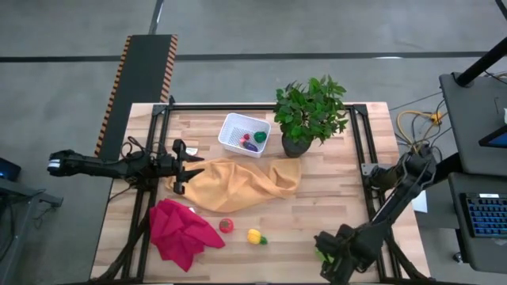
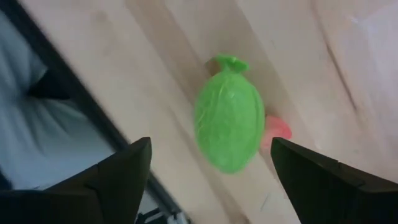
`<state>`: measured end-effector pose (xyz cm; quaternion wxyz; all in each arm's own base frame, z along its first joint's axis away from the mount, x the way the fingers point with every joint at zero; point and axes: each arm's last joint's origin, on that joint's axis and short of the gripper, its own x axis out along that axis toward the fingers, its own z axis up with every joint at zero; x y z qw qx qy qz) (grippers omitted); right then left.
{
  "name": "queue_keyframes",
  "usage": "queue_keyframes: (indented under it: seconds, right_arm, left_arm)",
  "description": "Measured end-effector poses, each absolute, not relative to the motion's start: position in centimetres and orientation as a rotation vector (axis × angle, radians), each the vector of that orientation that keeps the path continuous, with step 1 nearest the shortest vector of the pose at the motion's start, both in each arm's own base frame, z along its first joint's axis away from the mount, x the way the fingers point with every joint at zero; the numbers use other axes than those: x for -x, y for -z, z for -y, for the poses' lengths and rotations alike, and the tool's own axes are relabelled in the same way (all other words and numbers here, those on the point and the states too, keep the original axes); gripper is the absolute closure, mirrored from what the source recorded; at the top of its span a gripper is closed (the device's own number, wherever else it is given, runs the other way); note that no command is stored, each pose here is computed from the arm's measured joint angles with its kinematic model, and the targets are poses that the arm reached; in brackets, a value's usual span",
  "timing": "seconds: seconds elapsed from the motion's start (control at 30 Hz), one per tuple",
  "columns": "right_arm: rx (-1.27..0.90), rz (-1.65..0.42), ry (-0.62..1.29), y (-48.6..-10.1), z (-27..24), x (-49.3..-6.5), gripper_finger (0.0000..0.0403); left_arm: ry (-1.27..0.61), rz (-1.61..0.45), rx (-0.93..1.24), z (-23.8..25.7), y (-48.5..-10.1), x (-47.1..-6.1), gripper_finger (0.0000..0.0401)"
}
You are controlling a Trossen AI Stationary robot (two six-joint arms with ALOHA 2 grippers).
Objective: Pick and placing Produce into tupperware
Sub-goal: Put the green cabbage into the white bin
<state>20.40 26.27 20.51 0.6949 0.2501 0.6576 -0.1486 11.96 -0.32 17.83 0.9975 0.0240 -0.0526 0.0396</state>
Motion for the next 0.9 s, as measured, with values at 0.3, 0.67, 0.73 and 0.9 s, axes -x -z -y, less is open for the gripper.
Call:
queue_keyframes:
  seconds: [0.3,0.67,0.73,0.9]
  right_arm:
    - [-0.47,-1.516,0.376,-17.8,-26.7,-20.9,0.0083]
    - [-0.375,-1.548,0.409,-15.5,-26.5,-21.0,0.0099]
    - [-0.361,-1.556,0.419,-14.9,-26.6,-21.1,0.0103]
    - [-0.348,-1.565,0.42,-14.5,-26.6,-21.1,0.0118]
  left_arm:
    - [-0.081,0.137,-0.049,0.3,-18.1,-11.9,0.0249]
    - [-0.081,0.148,-0.05,0.3,-18.2,-11.9,0.0249]
    - [-0.081,0.147,-0.05,0.3,-18.2,-11.9,0.0249]
    - [-0.081,0.147,-0.05,0.3,-18.2,-11.9,0.0249]
